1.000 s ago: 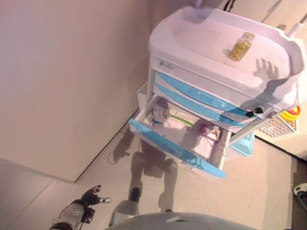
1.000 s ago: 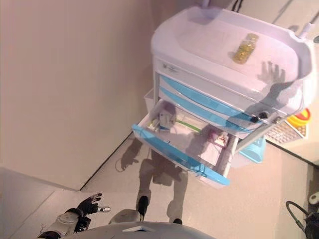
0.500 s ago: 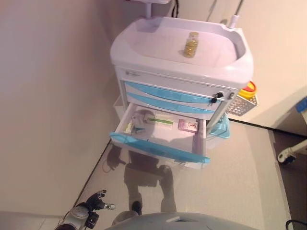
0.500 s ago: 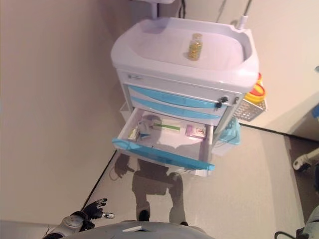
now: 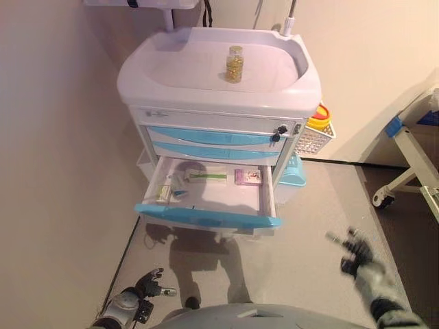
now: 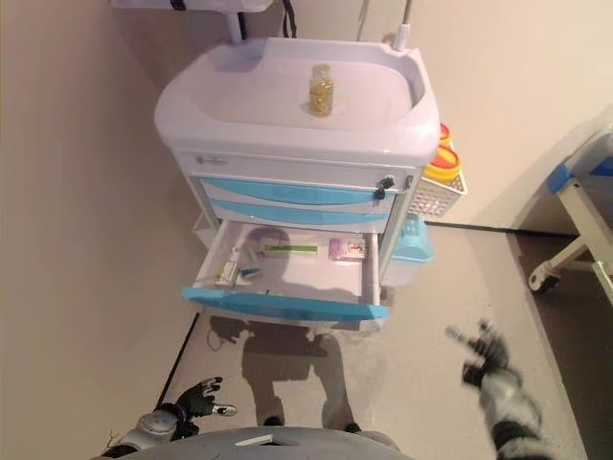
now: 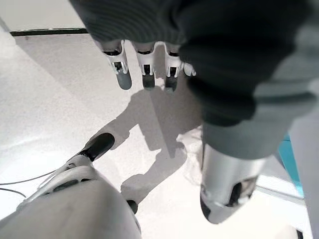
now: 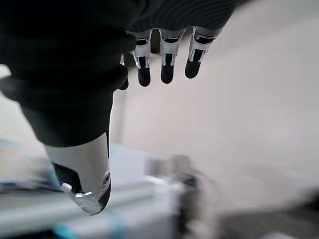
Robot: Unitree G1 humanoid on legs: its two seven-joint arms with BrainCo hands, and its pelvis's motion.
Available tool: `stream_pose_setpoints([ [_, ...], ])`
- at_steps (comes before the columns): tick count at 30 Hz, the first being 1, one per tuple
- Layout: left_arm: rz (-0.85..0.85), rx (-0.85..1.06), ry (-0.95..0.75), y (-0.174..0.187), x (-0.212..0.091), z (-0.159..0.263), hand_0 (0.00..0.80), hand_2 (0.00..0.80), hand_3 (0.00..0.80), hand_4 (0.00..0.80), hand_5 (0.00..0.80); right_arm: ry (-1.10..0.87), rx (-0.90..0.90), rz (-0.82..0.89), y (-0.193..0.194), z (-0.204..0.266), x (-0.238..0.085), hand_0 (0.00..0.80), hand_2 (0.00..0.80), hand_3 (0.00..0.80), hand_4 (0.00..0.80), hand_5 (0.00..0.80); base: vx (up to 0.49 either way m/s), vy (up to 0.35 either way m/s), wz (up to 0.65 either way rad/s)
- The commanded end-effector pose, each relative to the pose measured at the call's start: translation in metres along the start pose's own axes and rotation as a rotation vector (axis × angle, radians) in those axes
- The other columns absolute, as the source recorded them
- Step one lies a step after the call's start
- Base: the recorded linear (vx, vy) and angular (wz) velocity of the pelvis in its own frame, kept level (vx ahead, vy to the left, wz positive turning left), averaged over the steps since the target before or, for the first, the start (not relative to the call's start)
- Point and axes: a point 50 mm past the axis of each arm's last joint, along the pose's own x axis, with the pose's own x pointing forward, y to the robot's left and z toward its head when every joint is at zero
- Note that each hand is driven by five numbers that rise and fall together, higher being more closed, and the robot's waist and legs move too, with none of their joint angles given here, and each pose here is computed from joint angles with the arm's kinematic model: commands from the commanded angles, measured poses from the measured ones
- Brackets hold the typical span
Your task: Open the drawer and pick up the medicine
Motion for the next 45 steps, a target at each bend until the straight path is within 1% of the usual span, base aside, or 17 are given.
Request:
stream_pose_setpoints([
  [1, -0.008, 0.097, -0.069, -0.007, 0.004, 0.013, 0.000, 0.000, 0.000, 0.000, 0.000, -0.112, -0.119, 0.011, 0.009, 0.009, 0.000, 0.000, 0.000, 0.000, 0.000, 0.000, 0.006, 0.004, -0.11],
  [3, -0.012, 0.120, -0.094, -0.009, 0.005, 0.017, 0.000, 0.000, 0.000, 0.000, 0.000, -0.094, -0.258, 0.058, 0.018, -0.007, -0.006, 0.000, 0.000, 0.000, 0.000, 0.000, 0.002, 0.024, -0.09],
  [7, -0.039, 0.212, -0.140, -0.011, 0.005, 0.026, 0.000, 0.000, 0.000, 0.000, 0.000, -0.050, -0.468, 0.172, 0.030, -0.030, -0.015, 0.000, 0.000, 0.000, 0.000, 0.000, 0.005, 0.048, -0.05],
  [9, -0.055, 0.274, -0.165, -0.010, 0.006, 0.034, 0.000, 0.000, 0.000, 0.000, 0.000, -0.040, -0.519, 0.206, 0.034, -0.033, -0.017, 0.000, 0.000, 0.000, 0.000, 0.000, 0.009, 0.057, -0.05],
  [13, -0.062, 0.432, -0.208, -0.007, 0.007, 0.051, 0.000, 0.000, 0.000, 0.000, 0.000, -0.070, -0.557, 0.228, 0.035, -0.025, -0.015, 0.000, 0.000, 0.000, 0.000, 0.000, 0.021, 0.057, -0.05],
  [15, -0.052, 0.504, -0.230, -0.003, 0.008, 0.061, 0.000, 0.000, 0.000, 0.000, 0.000, -0.093, -0.587, 0.241, 0.035, -0.019, -0.013, 0.000, 0.000, 0.000, 0.000, 0.000, 0.029, 0.049, -0.14],
  [17, -0.027, 0.557, -0.261, 0.008, 0.007, 0.076, 0.000, 0.000, 0.000, 0.000, 0.000, -0.121, -0.620, 0.252, 0.035, -0.011, -0.011, 0.000, 0.000, 0.000, 0.000, 0.000, 0.044, 0.037, -0.14],
  [21, 0.032, 0.590, -0.332, 0.032, 0.001, 0.109, 0.000, 0.000, 0.000, 0.000, 0.000, -0.155, -0.645, 0.249, 0.032, 0.000, -0.008, 0.000, 0.000, 0.000, 0.000, 0.000, 0.038, 0.019, -0.06],
  [26, 0.101, 0.606, -0.413, 0.055, -0.010, 0.139, 0.000, 0.000, 0.000, 0.000, 0.000, -0.165, -0.670, 0.245, 0.027, 0.002, -0.009, 0.000, 0.000, 0.000, 0.000, 0.000, 0.033, 0.011, -0.14],
  [36, 0.248, 0.586, -0.507, 0.086, -0.028, 0.178, 0.000, 0.000, 0.000, 0.000, 0.000, -0.178, -0.675, 0.238, 0.023, 0.003, -0.010, 0.000, 0.000, 0.000, 0.000, 0.000, 0.001, 0.008, -0.05],
  [41, 0.354, 0.556, -0.594, 0.102, -0.040, 0.204, 0.000, 0.000, 0.000, 0.000, 0.000, -0.207, -0.672, 0.221, 0.026, 0.013, -0.008, 0.000, 0.000, 0.000, 0.000, 0.000, -0.068, 0.014, -0.06],
  [45, 0.491, 0.522, -0.696, 0.122, -0.059, 0.238, 0.000, 0.000, 0.000, 0.000, 0.000, -0.272, -0.655, 0.196, 0.032, 0.032, -0.004, 0.000, 0.000, 0.000, 0.000, 0.000, -0.142, -0.002, -0.08],
])
